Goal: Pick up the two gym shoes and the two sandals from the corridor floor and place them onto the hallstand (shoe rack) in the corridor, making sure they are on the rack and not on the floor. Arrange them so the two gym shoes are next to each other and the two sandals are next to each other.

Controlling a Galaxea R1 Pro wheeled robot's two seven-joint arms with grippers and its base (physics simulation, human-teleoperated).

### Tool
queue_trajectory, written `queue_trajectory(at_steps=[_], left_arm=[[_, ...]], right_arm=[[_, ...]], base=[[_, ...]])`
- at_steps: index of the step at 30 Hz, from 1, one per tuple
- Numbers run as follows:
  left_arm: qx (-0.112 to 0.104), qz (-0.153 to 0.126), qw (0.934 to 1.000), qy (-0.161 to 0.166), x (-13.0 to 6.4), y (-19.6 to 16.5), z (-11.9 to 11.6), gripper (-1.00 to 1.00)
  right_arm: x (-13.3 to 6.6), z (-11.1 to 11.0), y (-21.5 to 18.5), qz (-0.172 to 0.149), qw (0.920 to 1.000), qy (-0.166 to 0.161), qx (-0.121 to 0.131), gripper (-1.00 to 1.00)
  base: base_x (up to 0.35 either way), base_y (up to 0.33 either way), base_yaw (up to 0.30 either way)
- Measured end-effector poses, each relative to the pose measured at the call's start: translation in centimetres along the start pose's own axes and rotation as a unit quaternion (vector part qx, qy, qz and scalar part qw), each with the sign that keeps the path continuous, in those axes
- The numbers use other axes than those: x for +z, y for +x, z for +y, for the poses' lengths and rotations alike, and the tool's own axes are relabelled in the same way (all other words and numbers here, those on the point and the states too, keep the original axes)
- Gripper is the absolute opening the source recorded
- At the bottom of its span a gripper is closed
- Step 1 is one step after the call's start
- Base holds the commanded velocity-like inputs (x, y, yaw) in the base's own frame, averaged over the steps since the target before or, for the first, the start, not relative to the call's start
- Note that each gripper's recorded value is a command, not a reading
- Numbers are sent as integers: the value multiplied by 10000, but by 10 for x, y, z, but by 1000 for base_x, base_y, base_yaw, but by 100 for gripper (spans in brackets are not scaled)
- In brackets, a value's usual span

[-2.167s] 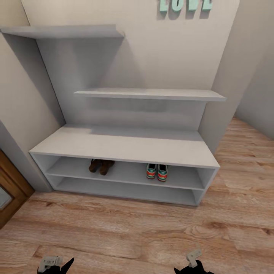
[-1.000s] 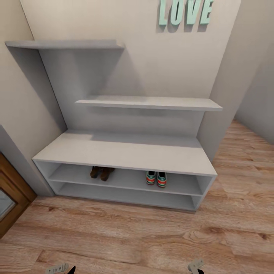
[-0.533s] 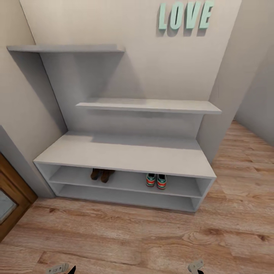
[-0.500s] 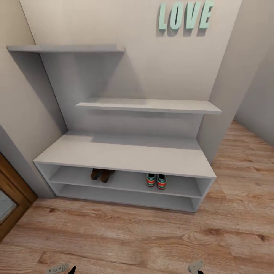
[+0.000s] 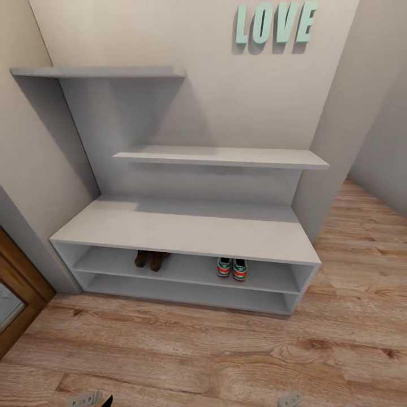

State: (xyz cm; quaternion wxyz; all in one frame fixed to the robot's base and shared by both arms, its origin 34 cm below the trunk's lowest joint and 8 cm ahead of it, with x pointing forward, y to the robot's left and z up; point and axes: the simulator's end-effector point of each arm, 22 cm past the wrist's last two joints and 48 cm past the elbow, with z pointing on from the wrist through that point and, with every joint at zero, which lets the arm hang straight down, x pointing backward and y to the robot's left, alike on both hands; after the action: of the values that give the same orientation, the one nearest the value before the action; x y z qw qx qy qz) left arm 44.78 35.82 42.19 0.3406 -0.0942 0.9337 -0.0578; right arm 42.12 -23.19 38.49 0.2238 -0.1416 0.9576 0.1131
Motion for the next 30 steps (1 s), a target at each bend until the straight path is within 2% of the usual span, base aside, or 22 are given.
queue_trajectory(at_steps=[8,30], left_arm=[[-52,104,9999,3,-2,10,-1,100],[-52,134,9999,25,-2,13,-4,100]], right_arm=[[0,1,1,10,10000,-8,3,100],[0,0,1,10,10000,-5,4,100]], base=[[0,0,0],[0,0,0]])
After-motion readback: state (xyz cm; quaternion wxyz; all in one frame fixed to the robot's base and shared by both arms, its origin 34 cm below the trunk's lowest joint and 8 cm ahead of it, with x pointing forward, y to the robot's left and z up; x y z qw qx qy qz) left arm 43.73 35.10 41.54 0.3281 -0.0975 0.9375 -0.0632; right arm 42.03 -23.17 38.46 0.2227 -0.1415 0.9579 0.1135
